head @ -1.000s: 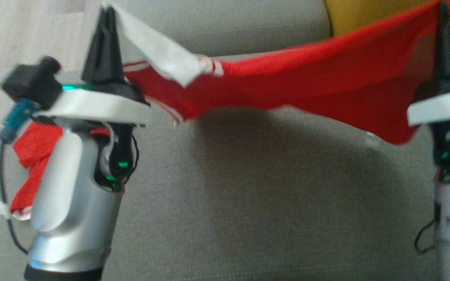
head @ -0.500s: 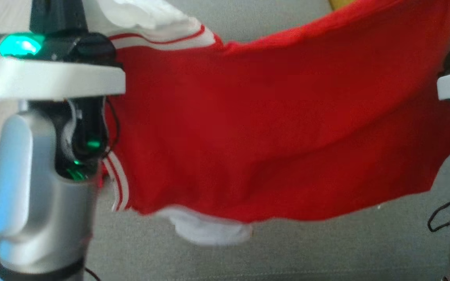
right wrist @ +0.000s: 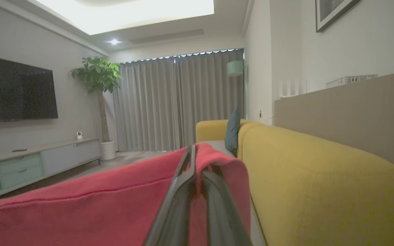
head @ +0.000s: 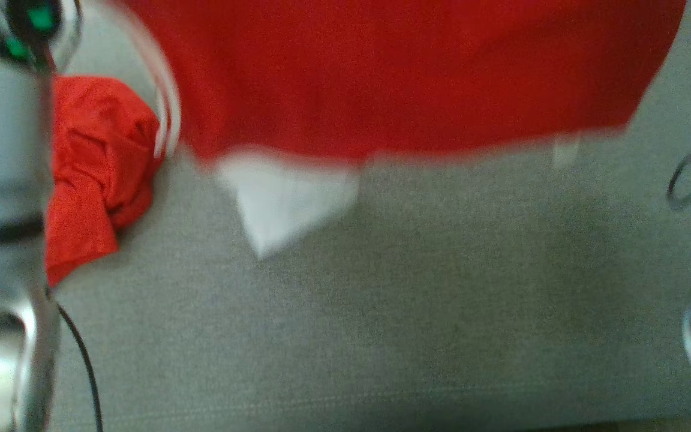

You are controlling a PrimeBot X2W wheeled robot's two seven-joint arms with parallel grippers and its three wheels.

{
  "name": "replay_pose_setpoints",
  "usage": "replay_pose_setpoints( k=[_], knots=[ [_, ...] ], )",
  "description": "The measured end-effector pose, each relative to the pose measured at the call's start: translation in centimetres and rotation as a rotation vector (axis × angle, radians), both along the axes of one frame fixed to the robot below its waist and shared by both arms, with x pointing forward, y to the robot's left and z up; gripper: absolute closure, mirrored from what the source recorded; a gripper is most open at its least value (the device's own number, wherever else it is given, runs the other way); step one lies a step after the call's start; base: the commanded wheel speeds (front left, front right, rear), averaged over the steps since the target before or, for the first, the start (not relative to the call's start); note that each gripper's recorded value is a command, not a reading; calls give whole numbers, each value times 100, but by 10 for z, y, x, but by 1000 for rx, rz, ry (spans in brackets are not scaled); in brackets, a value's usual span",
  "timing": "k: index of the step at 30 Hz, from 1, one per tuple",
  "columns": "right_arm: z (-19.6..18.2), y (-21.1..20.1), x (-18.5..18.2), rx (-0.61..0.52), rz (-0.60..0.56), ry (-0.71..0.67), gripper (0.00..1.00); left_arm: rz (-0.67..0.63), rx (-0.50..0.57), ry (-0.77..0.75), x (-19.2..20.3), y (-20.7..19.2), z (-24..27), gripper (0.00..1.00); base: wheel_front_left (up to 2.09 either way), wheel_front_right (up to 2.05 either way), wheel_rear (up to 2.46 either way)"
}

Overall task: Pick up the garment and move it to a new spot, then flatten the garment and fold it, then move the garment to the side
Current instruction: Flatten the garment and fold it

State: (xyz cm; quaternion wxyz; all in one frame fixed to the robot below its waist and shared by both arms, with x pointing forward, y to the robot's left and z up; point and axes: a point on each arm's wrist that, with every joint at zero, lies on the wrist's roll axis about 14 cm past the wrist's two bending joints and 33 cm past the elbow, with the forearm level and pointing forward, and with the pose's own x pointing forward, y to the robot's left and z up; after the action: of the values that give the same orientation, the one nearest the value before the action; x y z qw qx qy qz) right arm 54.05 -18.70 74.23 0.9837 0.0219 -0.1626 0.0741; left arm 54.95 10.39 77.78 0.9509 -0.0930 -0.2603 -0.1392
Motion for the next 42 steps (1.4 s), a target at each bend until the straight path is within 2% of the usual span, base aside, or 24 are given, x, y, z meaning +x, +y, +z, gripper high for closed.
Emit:
replay_pose_setpoints(
  k=[2,6,9,12,17,19,22,25,31,37,42],
  knots=[
    [14,-5,23,6,-19,-46,100,16,-8,-4,23,3,5,100,0,0,0],
    [50,-12,58,-36,-59,-193,100,60,-43,-110,51,13,40,100,0,0,0],
    [53,-2,78,-41,-43,-254,100,80,-58,-142,64,22,49,100,0,0,0],
    [21,13,99,-29,-7,-211,100,79,-45,-96,77,24,25,100,0,0,0],
    [-58,27,124,32,32,-34,100,59,-2,62,95,17,-51,100,0,0,0],
    [-106,35,126,162,58,83,100,57,8,135,97,18,-86,100,0,0,0],
    [-183,50,115,177,88,286,100,70,25,230,92,25,-134,100,0,0,0],
    [-227,49,97,149,93,409,100,74,37,315,78,30,-175,100,0,0,0],
    [-257,30,68,97,82,539,100,53,96,435,34,34,-230,100,0,0,0],
    [-291,16,20,-69,106,699,100,28,191,517,-19,37,-268,100,0,0,0],
    [-298,2,-2,-139,103,773,100,17,245,556,-51,41,-285,100,0,0,0]
  ],
)
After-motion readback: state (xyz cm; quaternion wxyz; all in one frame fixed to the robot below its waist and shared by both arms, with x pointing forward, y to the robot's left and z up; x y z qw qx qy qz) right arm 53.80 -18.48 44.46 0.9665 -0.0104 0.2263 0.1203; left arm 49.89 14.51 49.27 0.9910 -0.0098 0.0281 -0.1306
